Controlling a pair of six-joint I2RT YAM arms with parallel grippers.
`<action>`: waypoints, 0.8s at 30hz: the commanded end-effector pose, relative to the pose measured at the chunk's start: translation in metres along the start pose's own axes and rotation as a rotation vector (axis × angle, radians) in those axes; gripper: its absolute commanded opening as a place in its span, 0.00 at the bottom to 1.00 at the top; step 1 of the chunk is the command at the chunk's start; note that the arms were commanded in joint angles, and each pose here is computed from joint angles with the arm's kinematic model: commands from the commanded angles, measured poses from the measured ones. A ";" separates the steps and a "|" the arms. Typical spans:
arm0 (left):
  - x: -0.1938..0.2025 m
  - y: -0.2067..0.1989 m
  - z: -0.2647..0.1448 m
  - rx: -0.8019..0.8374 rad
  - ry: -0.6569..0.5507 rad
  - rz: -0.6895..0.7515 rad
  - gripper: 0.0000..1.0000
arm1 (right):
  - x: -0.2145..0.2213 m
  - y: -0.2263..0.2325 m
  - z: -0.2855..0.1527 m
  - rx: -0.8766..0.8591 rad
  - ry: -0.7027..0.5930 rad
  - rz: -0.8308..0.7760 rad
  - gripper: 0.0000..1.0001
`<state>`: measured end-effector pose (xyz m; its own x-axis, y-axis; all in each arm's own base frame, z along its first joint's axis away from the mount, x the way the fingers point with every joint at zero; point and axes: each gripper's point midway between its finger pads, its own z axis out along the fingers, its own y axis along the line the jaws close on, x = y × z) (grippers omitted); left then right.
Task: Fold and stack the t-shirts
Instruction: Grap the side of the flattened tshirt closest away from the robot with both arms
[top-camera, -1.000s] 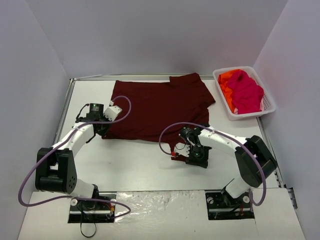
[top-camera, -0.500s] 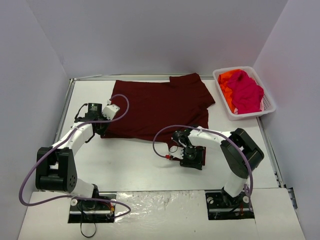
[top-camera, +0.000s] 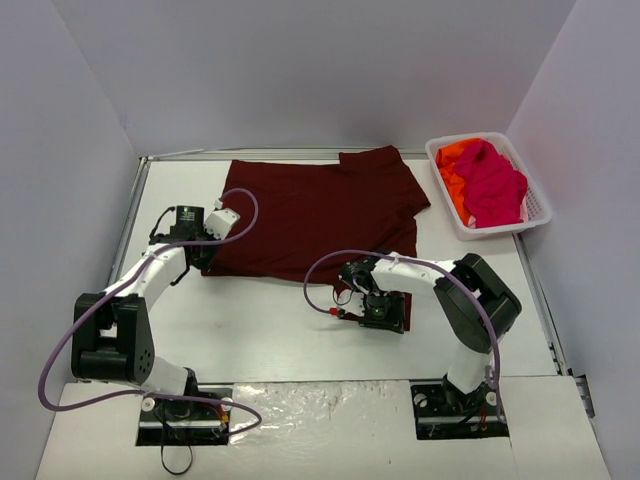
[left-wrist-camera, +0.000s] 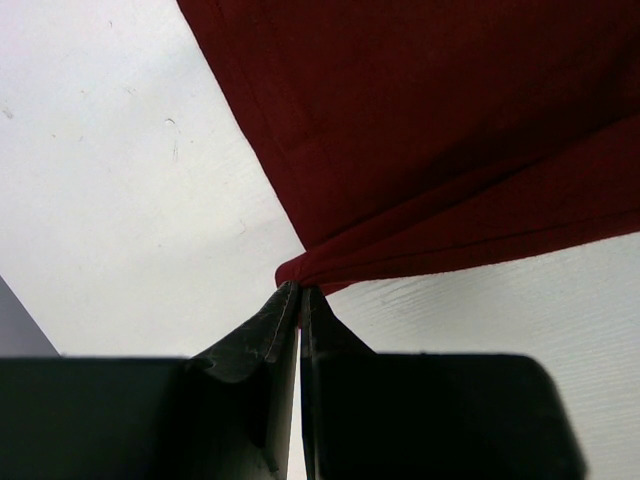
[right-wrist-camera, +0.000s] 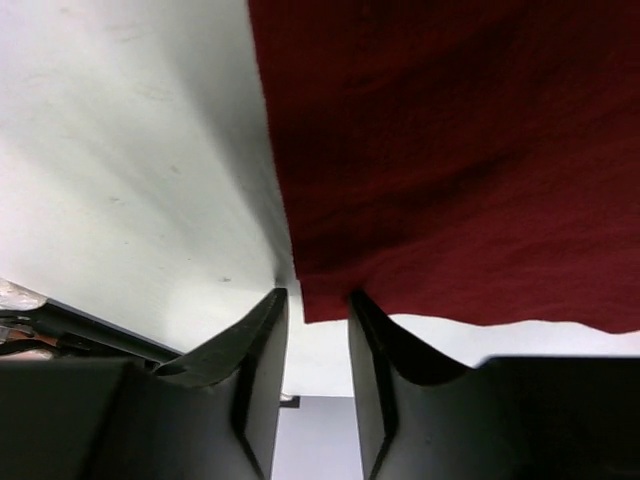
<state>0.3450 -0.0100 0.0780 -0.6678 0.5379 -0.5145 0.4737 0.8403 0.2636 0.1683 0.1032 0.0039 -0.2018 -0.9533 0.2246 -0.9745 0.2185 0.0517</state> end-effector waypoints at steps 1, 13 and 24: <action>-0.007 0.004 -0.003 -0.003 -0.029 -0.012 0.02 | -0.010 0.004 0.016 -0.028 -0.011 0.005 0.26; -0.008 0.000 -0.004 0.017 -0.039 -0.010 0.02 | -0.022 0.003 0.023 -0.034 -0.030 0.052 0.00; -0.015 -0.016 -0.029 0.113 -0.084 0.069 0.02 | -0.010 0.020 -0.031 -0.110 -0.101 0.056 0.00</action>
<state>0.3366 -0.0229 0.0795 -0.6442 0.5530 -0.5284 0.5328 0.8201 0.2087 0.1686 0.1131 0.0079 -0.2510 -0.9463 0.2037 -0.9610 0.2689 0.0650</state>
